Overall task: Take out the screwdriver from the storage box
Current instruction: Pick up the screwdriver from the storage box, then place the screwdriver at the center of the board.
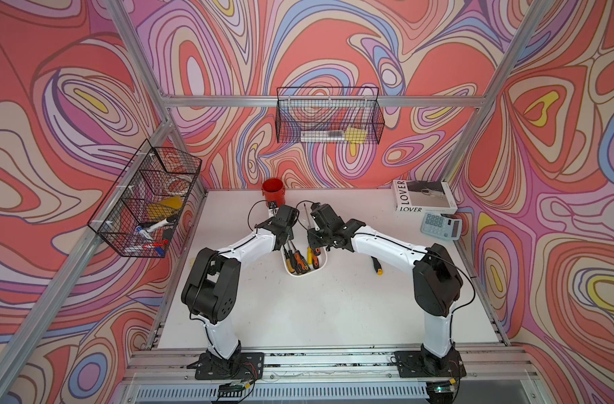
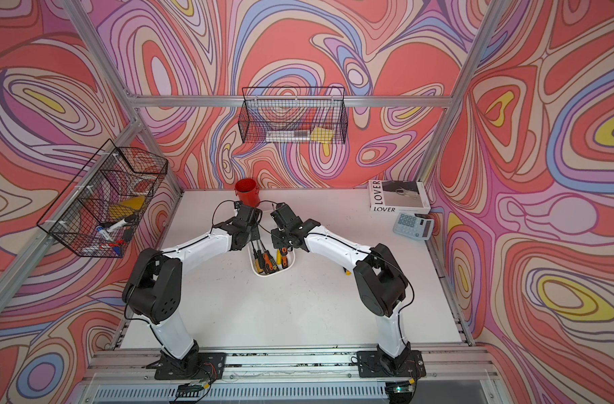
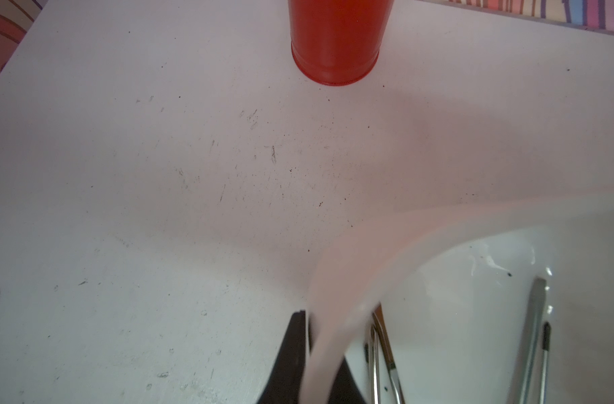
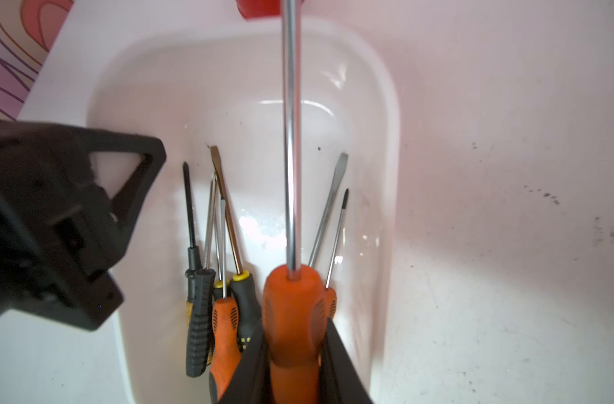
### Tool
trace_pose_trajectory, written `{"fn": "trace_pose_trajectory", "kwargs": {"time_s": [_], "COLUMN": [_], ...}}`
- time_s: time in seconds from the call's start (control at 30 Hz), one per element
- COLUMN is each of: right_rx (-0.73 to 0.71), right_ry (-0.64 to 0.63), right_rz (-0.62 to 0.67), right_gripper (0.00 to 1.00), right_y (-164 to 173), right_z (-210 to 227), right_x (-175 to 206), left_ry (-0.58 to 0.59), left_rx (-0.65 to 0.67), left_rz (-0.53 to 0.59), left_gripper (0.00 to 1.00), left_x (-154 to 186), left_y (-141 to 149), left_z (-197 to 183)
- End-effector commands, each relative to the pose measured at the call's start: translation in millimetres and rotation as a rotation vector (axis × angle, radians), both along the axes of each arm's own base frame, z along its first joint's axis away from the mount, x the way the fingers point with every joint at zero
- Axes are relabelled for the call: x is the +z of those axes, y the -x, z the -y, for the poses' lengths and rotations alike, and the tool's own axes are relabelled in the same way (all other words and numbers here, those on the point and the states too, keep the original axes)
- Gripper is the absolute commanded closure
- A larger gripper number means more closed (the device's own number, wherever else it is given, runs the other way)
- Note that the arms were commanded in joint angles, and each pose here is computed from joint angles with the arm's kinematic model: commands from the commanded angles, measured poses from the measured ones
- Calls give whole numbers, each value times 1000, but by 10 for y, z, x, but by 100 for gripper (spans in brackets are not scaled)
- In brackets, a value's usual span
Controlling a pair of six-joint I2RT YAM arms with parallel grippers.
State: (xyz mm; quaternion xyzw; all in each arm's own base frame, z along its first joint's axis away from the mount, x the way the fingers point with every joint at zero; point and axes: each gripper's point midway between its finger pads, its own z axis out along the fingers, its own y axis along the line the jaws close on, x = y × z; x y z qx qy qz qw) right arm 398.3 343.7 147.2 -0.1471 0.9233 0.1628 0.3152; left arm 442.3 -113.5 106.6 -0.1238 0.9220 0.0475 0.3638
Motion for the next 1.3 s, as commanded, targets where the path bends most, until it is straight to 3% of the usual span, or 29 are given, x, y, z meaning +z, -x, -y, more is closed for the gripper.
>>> {"fn": "trace_pose_trajectory", "kwargs": {"time_s": [0.0, 0.23, 0.47, 0.63, 1.27], "right_rx": [-38, -110, -218, -243, -194], "right_ry": [-24, 26, 166, 209, 255], "right_rz": [69, 45, -137, -240, -486], "right_gripper": [100, 100, 100, 100, 100], "right_y": [-57, -33, 122, 196, 306], "right_z": [207, 776, 1527, 1835, 1780], "right_x": [379, 486, -118, -480, -1336], "left_ry": [-44, -37, -41, -48, -66], "left_rx": [17, 21, 15, 12, 12], "left_rz": [-11, -12, -10, -11, -13], "left_gripper": [100, 100, 100, 100, 100], "left_x": [-44, -46, -30, -17, -2], "left_y": [-24, -21, -13, 0, 7], "left_z": [-68, -68, -67, -78, -101]}}
